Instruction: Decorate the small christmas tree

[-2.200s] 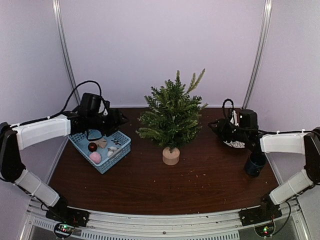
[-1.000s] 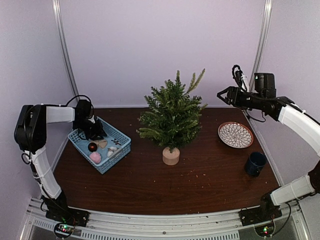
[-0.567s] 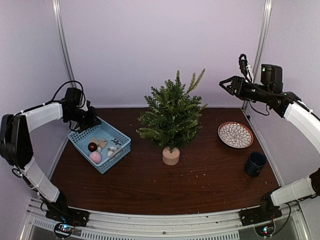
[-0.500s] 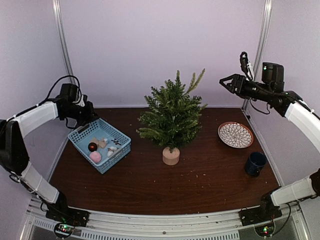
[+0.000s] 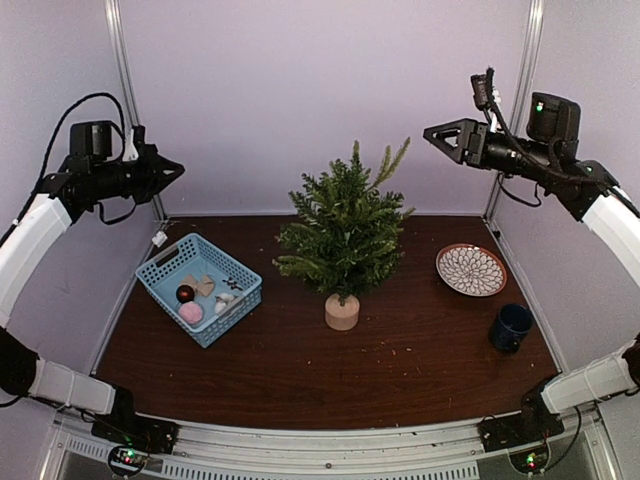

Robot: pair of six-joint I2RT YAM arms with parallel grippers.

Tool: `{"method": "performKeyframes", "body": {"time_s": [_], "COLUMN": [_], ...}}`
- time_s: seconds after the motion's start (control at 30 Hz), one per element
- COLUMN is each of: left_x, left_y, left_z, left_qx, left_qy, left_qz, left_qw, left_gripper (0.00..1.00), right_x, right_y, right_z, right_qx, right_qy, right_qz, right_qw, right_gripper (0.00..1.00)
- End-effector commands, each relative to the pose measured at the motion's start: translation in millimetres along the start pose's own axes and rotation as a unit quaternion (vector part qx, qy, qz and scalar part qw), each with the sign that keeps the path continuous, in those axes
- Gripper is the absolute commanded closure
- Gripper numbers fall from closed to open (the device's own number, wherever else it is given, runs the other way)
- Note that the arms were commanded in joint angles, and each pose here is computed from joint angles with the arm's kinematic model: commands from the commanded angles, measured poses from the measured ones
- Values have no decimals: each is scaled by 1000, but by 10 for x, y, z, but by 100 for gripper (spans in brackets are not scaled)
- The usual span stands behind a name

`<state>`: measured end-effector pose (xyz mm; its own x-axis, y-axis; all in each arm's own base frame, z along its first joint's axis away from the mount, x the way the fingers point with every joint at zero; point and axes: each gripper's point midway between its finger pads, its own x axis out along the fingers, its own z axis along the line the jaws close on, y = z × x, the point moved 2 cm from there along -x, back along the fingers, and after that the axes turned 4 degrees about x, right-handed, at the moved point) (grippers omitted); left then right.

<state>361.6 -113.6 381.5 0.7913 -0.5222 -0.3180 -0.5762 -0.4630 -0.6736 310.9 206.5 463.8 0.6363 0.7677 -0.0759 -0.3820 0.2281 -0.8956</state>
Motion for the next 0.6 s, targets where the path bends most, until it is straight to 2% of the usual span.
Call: {"method": "performKeyframes", "body": {"time_s": [0.0,0.3,0.57], "left_x": [-322,-735,-1030], "left_y": [-277,-583,-649], "left_z": [-645,-1580,-2324], "left_qx": [39,103,136], "left_qy": [92,222,350], "left_qz": [-38,-59,-53], "left_qw": [994,968,925], "left_gripper": [100,100,100], "right_x": [-31,15,141], "right_y": [-98,-127,-100], "right_z": [323,678,918], "right_qx": [-38,-68,-77], "right_qy": [-41,-94,-125], "right_qz": [-2,-4,-3], "right_qw": [998,993,989], "right_gripper": [40,39,39]}}
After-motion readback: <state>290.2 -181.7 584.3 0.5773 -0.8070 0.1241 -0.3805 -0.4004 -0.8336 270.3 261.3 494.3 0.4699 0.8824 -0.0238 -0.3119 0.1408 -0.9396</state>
